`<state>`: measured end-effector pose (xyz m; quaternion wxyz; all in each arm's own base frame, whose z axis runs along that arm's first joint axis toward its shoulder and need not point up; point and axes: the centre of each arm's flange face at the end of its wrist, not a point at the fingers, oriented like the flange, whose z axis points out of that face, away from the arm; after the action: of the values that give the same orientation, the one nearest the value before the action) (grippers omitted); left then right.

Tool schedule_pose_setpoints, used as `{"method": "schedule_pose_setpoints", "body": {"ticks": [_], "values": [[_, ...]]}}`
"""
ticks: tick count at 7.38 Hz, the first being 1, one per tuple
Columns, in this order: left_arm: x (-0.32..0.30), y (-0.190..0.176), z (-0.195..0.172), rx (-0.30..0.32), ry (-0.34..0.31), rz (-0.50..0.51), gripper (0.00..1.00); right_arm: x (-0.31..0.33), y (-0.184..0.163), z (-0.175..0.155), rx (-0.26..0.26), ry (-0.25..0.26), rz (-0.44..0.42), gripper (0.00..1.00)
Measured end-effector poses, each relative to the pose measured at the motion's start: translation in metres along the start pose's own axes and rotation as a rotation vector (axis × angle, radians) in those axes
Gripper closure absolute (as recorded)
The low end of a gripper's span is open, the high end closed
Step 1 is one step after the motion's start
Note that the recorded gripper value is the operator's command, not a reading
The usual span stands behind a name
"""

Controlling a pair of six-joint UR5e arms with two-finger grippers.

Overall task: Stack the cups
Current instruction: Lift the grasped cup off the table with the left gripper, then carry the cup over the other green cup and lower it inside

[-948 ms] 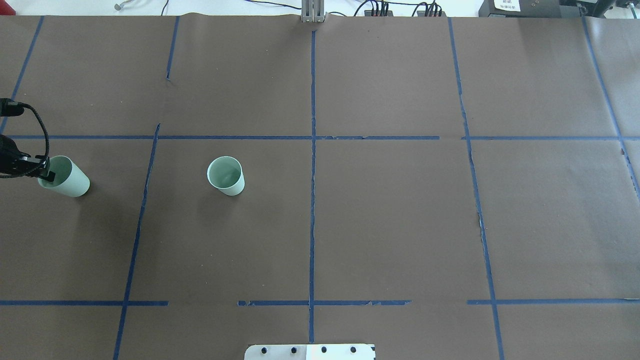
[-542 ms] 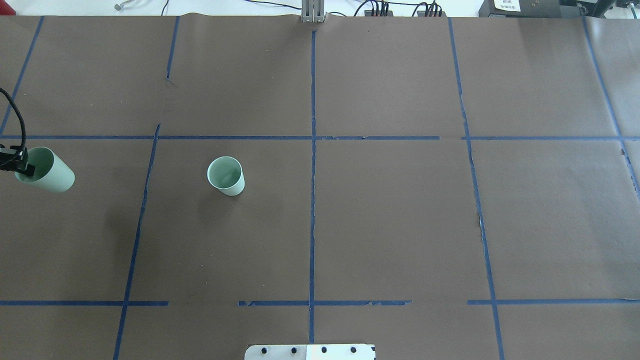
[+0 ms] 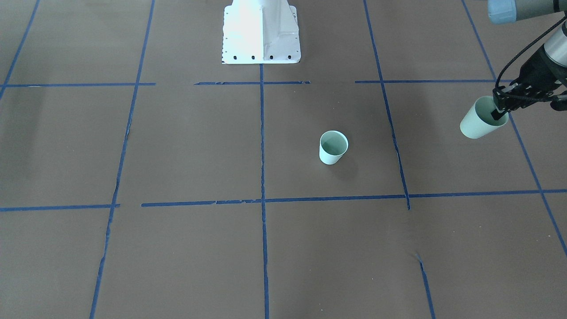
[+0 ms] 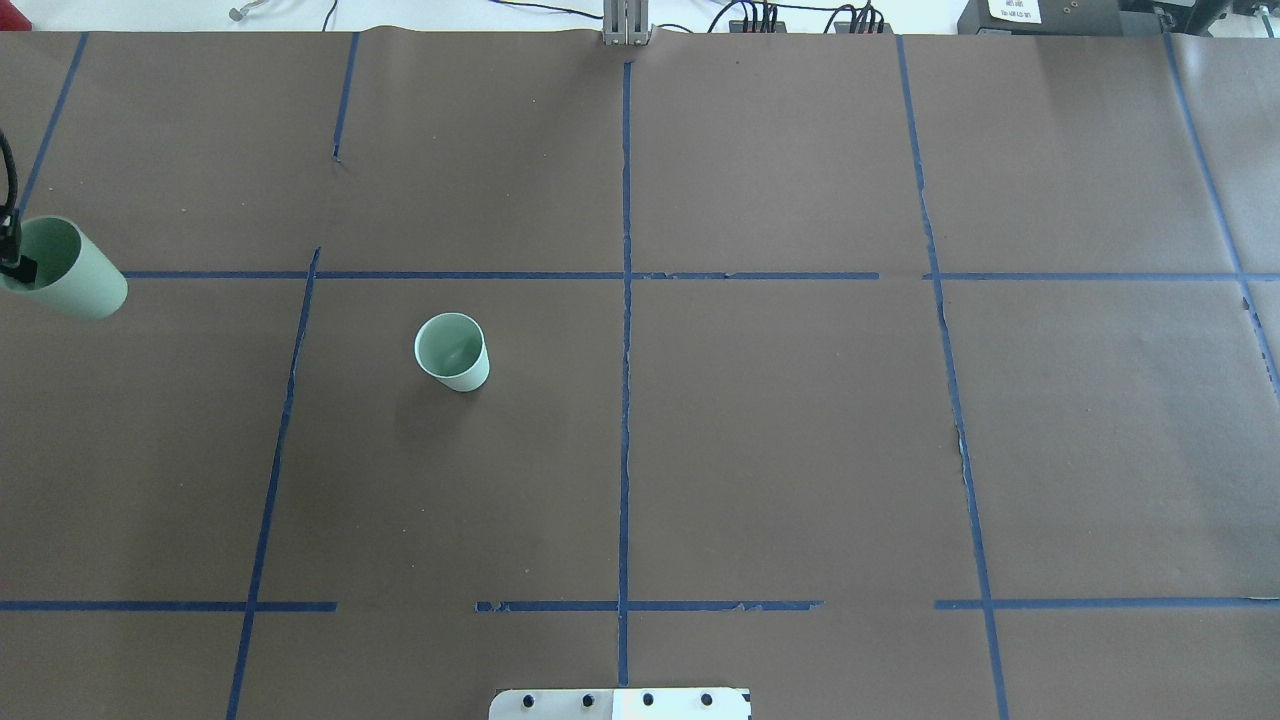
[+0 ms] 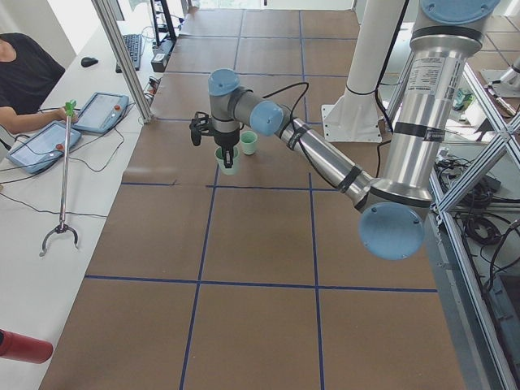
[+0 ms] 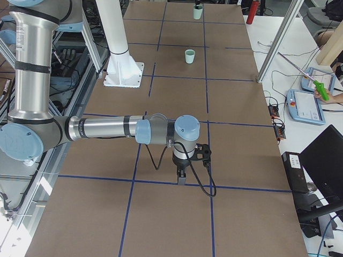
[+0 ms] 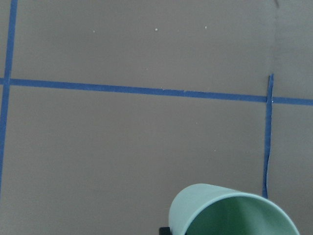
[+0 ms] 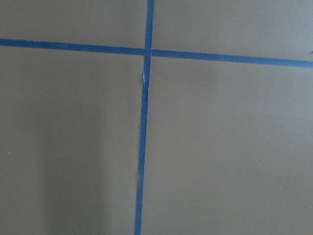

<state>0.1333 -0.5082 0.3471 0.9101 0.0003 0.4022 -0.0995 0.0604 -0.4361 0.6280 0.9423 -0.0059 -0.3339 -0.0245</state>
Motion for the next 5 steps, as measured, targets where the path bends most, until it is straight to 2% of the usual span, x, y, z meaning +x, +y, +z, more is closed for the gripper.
{"method": "schedule_pose_setpoints", "body": {"ticks": [2, 5], "values": [[0.084, 0.014, 0.008, -0.04, 0.032, -0.077, 1.0, 0.0, 0.0, 0.0, 0.0, 0.0, 0.0, 0.0], [0.175, 0.049, 0.061, -0.104, 0.112, -0.119, 1.0, 0.0, 0.0, 0.0, -0.001, 0.0, 0.0, 0.0]]}}
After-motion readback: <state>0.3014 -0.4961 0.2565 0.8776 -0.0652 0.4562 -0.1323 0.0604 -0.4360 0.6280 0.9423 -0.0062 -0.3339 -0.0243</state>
